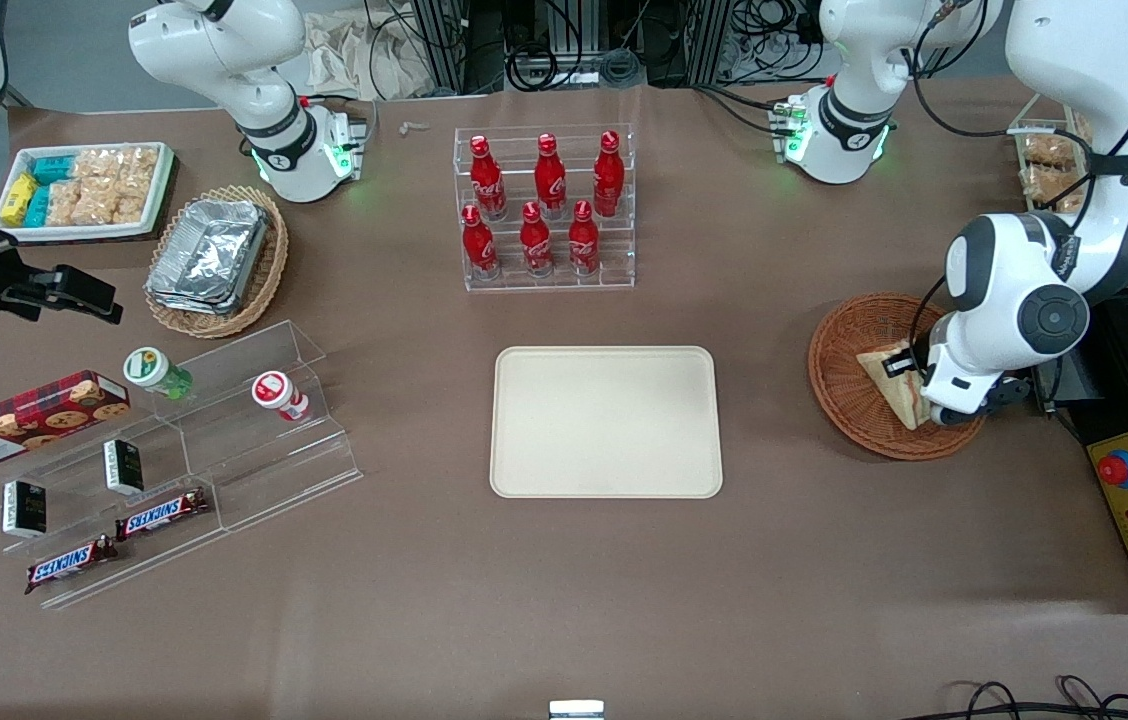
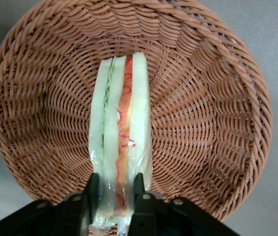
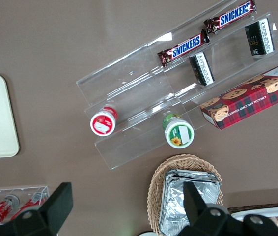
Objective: Place sandwich from basket to tray
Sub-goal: 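Lower the left gripper and close it on the sandwich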
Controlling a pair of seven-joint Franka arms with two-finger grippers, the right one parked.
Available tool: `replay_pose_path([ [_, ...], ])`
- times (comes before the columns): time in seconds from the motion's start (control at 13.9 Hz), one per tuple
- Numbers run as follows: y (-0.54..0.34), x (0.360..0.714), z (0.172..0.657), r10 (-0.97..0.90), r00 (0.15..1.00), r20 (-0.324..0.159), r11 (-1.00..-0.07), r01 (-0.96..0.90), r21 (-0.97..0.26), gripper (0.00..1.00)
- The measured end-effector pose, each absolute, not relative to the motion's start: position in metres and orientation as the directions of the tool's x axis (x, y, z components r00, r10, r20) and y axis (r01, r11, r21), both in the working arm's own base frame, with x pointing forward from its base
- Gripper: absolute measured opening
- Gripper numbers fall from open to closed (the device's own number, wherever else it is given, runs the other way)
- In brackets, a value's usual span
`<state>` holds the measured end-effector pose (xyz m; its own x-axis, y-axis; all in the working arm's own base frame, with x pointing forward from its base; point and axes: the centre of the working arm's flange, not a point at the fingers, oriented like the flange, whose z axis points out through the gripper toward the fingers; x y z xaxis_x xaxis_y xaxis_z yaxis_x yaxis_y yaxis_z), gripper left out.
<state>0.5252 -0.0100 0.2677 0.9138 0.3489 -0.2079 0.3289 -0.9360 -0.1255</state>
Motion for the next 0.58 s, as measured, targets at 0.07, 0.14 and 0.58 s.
replay_pose_path([
  [0.07, -0.010, 0.525, 0.268, 0.349, 0.914, -0.208, -0.936, 0.329, -0.125, 0.31],
  [0.14, -0.010, 0.526, 0.269, 0.350, 0.914, -0.206, -0.936, 0.330, -0.125, 0.24],
  [0.58, -0.011, 0.552, 0.335, 0.355, 0.906, -0.231, -0.933, 0.330, -0.143, 0.11],
])
